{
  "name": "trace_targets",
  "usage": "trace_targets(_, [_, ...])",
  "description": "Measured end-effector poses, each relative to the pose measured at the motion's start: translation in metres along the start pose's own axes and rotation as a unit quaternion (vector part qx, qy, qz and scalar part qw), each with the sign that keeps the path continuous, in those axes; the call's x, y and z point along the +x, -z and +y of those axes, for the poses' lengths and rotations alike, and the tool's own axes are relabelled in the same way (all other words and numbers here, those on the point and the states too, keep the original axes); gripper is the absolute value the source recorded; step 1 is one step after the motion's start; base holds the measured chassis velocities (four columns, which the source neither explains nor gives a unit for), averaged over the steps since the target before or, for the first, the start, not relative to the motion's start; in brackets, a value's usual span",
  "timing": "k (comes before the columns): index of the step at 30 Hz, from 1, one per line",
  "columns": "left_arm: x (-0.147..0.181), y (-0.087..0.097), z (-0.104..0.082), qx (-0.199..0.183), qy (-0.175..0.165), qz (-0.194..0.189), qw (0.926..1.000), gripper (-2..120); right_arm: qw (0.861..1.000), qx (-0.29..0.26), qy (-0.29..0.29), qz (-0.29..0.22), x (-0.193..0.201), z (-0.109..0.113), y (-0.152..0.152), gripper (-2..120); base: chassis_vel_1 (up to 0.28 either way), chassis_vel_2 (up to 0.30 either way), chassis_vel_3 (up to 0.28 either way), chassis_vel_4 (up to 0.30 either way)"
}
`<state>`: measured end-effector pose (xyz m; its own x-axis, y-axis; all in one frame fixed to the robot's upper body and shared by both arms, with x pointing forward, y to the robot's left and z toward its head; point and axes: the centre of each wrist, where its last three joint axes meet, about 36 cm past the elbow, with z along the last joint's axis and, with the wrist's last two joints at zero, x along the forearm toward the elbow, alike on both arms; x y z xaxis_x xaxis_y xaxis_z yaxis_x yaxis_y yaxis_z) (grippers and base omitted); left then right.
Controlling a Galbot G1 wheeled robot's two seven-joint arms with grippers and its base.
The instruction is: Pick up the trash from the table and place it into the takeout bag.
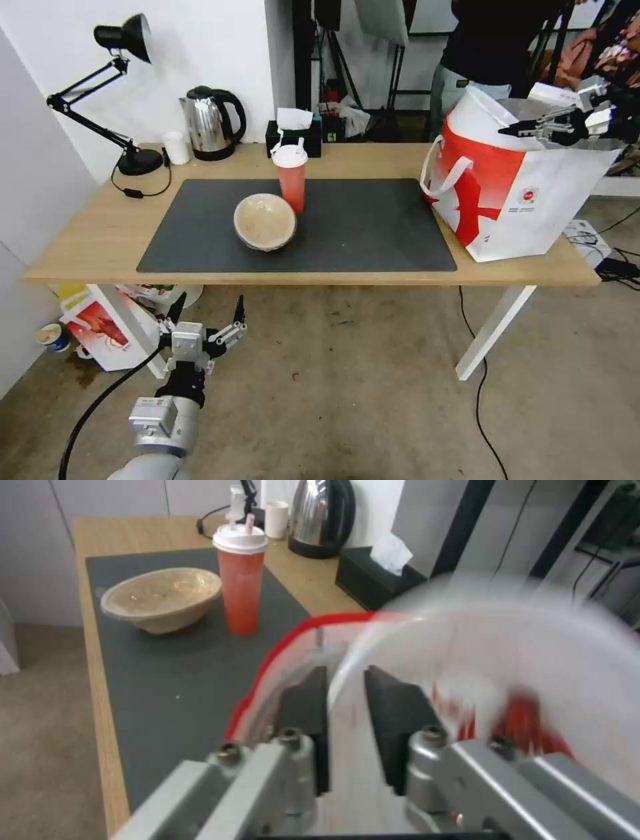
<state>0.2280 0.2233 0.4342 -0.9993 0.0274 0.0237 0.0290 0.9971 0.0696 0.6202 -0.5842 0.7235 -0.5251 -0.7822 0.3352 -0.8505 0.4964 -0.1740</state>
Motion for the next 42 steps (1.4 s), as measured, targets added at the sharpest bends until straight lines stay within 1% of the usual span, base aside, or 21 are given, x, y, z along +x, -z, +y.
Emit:
trace_targets(1, [0.000, 0.000, 0.000, 0.000, 0.000, 0.000, 1.0000, 100, 1.000, 0.000, 0.000, 0.000, 0.000, 0.000, 0.000, 15, 0.000, 0.000, 0.000, 0.000])
trace_targets(2, [0.000, 0.000, 0.000, 0.000, 0.000, 0.000, 1.0000, 100, 1.000, 0.001, -0.001, 0.003, 0.000, 0.000, 0.000, 24, 0.000, 0.000, 0.000, 0.000])
trace_targets(3, [0.000, 0.000, 0.000, 0.000, 0.000, 0.000, 1.0000, 100, 1.000, 0.002, -0.003, 0.003, 0.001, 0.000, 0.002, 37, 0.000, 0.000, 0.000, 0.000])
trace_targets(5, [0.000, 0.000, 0.000, 0.000, 0.000, 0.000, 1.0000, 100, 1.000, 0.003, -0.003, 0.003, 0.001, 0.000, 0.003, 40, 0.000, 0.000, 0.000, 0.000])
trace_targets(7, [0.000, 0.000, 0.000, 0.000, 0.000, 0.000, 1.0000, 100, 1.000, 0.007, -0.007, 0.001, 0.002, -0.001, 0.007, 52, 0.000, 0.000, 0.000, 0.000])
trace_targets(9, [0.000, 0.000, 0.000, 0.000, 0.000, 0.000, 1.0000, 100, 1.000, 0.008, -0.010, 0.001, 0.002, -0.001, 0.009, 59, 0.000, 0.000, 0.000, 0.000])
trace_targets(10, [0.000, 0.000, 0.000, 0.000, 0.000, 0.000, 1.0000, 100, 1.000, 0.008, -0.010, 0.001, 0.002, -0.001, 0.009, 59, 0.000, 0.000, 0.000, 0.000])
trace_targets(13, [0.000, 0.000, 0.000, 0.000, 0.000, 0.000, 1.0000, 100, 1.000, 0.011, -0.012, 0.002, 0.001, -0.002, 0.013, 75, 0.000, 0.000, 0.000, 0.000])
trace_targets(15, [0.000, 0.000, 0.000, 0.000, 0.000, 0.000, 1.0000, 100, 1.000, 0.012, -0.012, 0.003, 0.001, -0.002, 0.014, 76, 0.000, 0.000, 0.000, 0.000])
trace_targets(17, [0.000, 0.000, 0.000, 0.000, 0.000, 0.000, 1.0000, 100, 1.000, 0.013, -0.013, 0.002, 0.001, -0.002, 0.015, 86, 0.000, 0.000, 0.000, 0.000])
trace_targets(19, [0.000, 0.000, 0.000, 0.000, 0.000, 0.000, 1.0000, 100, 1.000, 0.013, -0.013, 0.002, 0.001, -0.002, 0.015, 86, 0.000, 0.000, 0.000, 0.000])
trace_targets(21, [0.000, 0.000, 0.000, 0.000, 0.000, 0.000, 1.0000, 100, 1.000, 0.015, -0.014, 0.000, 0.000, -0.003, 0.018, 99, 0.000, 0.000, 0.000, 0.000])
trace_targets(26, [0.000, 0.000, 0.000, 0.000, 0.000, 0.000, 1.0000, 100, 1.000, 0.018, -0.011, -0.014, -0.003, -0.001, 0.024, 100, 0.000, 0.000, 0.000, 0.000])
trace_targets(30, [0.000, 0.000, 0.000, 0.000, 0.000, 0.000, 1.0000, 100, 0.998, 0.034, -0.014, -0.052, -0.005, 0.007, 0.040, 100, 0.000, 0.000, 0.000, 0.000])
trace_targets(31, [0.000, 0.000, 0.000, 0.000, 0.000, 0.000, 1.0000, 100, 0.998, 0.034, -0.014, -0.052, -0.005, 0.007, 0.040, 100, 0.000, 0.000, 0.000, 0.000])
trace_targets(34, [0.000, 0.000, 0.000, 0.000, 0.000, 0.000, 1.0000, 100, 0.996, 0.035, -0.026, -0.084, -0.002, 0.011, 0.045, 100, 0.000, 0.000, 0.000, 0.000])
trace_targets(36, [0.000, 0.000, 0.000, 0.000, 0.000, 0.000, 1.0000, 100, 0.993, 0.031, -0.039, -0.110, 0.001, 0.018, 0.045, 100, 0.000, 0.000, 0.000, 0.000])
trace_targets(37, [0.000, 0.000, 0.000, 0.000, 0.000, 0.000, 1.0000, 100, 0.986, 0.028, -0.061, -0.153, 0.002, 0.030, 0.042, 100, 0.000, 0.000, 0.000, 0.000])
trace_targets(38, [0.000, 0.000, 0.000, 0.000, 0.000, 0.000, 1.0000, 100, 0.986, 0.028, -0.061, -0.153, 0.002, 0.030, 0.042, 100, 0.000, 0.000, 0.000, 0.000])
trace_targets(41, [0.000, 0.000, 0.000, 0.000, 0.000, 0.000, 1.0000, 100, 0.974, 0.020, -0.089, -0.209, -0.010, 0.060, 0.043, 100, 0.000, 0.000, 0.000, 0.000])
trace_targets(42, [0.000, 0.000, 0.000, 0.000, 0.000, 0.000, 1.0000, 100, 0.974, 0.020, -0.089, -0.209, -0.010, 0.060, 0.043, 100, 0.000, 0.000, 0.000, 0.000])
